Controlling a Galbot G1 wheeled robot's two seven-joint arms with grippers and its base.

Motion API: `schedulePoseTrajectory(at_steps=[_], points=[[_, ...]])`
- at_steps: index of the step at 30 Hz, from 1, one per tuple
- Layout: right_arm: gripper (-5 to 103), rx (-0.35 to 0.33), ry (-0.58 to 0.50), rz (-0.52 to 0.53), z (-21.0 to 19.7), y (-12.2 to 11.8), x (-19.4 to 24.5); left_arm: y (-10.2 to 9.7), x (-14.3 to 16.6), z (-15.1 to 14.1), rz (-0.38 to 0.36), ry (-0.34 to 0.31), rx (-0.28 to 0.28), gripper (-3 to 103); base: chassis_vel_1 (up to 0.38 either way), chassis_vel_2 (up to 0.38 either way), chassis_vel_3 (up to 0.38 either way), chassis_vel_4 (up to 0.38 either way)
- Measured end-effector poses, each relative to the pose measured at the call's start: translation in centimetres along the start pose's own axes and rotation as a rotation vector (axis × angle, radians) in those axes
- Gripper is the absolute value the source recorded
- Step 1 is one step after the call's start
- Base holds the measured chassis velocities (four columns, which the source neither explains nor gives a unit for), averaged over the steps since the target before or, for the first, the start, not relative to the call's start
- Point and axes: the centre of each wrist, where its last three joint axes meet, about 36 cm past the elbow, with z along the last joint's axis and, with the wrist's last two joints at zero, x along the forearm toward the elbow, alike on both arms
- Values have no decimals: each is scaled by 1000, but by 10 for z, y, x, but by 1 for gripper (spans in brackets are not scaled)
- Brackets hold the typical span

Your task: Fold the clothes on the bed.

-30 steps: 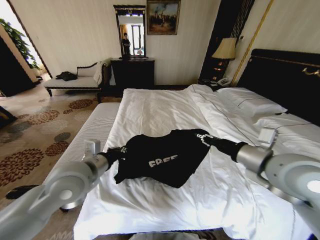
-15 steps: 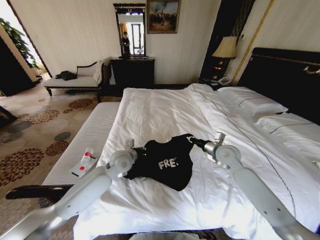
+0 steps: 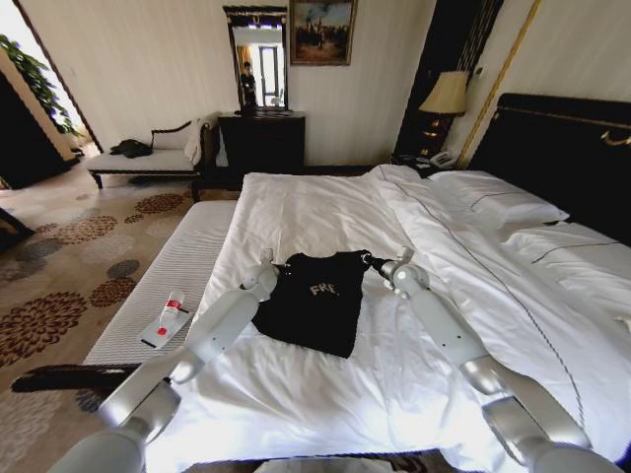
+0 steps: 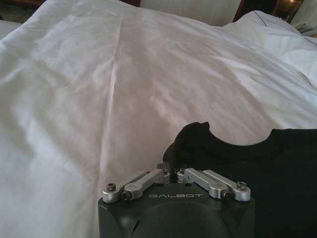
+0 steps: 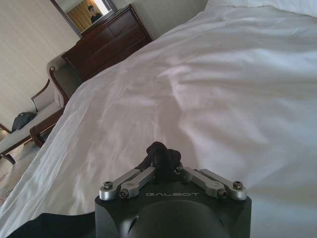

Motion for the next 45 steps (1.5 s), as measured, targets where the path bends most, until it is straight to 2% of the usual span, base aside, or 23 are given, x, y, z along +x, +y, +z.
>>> schedulePoseTrajectory(at_steps=[4,12,15,16,17,18,19,20,21,22,23,24,25,28,29,30,32,34,36,37,39,45], points=[[3,-1,-40,-13,-13,8,-17,-14,-18,2,-7,-38,17,1,0,0,0,0],[1,6,-61,-13,-20,14,-30,-15,-32,3,-45,-39,30,-1,0,0,0,0],[12,18,-53,5,-11,8,-30,-16,-35,3,-51,-26,34,15,0,0,0,0],[12,23,-49,10,-7,5,-29,-16,-35,2,-52,-26,29,19,0,0,0,0],[12,23,-49,10,-7,5,-29,-16,-35,2,-52,-26,29,19,0,0,0,0],[17,28,-46,14,-3,2,-26,-16,-34,2,-56,-30,21,19,0,0,0,0],[22,38,-44,20,1,-4,-19,-15,-36,4,-79,-53,-3,30,0,0,0,0],[22,38,-44,20,1,-4,-19,-15,-36,4,-79,-53,-3,30,0,0,0,0],[28,48,-44,25,4,-11,-13,-13,-37,4,-98,-67,-16,30,0,0,0,0],[33,56,-44,32,4,-20,-5,-10,-37,5,-107,-70,-20,41,0,0,0,0],[38,58,-46,37,4,-26,0,-9,-35,3,-112,-74,-20,41,0,0,0,0],[44,58,-47,41,3,-28,3,-8,-34,2,-112,-79,-19,46,0,0,0,0],[44,58,-47,41,3,-28,3,-8,-34,2,-112,-79,-19,46,0,0,0,0],[61,36,-62,57,-4,-41,23,-4,-20,-6,-102,-98,-32,63,0,0,0,0],[61,36,-62,57,-4,-41,23,-4,-20,-6,-102,-98,-32,63,0,0,0,0],[61,32,-65,57,-6,-43,29,-2,-16,-7,-102,-104,-37,63,0,0,0,0],[71,14,-73,45,-11,-41,47,8,-3,-8,-96,-120,-48,74,0,0,0,0],[82,-9,-78,27,-17,-36,67,26,13,-5,-103,-137,-67,85,0,0,0,0],[82,-15,-81,21,-18,-34,73,31,18,-3,-108,-144,-73,85,0,0,0,0],[88,-27,-91,5,-20,-30,94,47,35,2,-120,-162,-84,94,0,0,0,0],[97,-39,-93,4,-19,-33,116,60,56,9,-122,-176,-81,98,0,0,0,0],[100,-57,-54,19,11,-52,187,92,113,30,-93,-246,-84,100,0,0,0,0]])
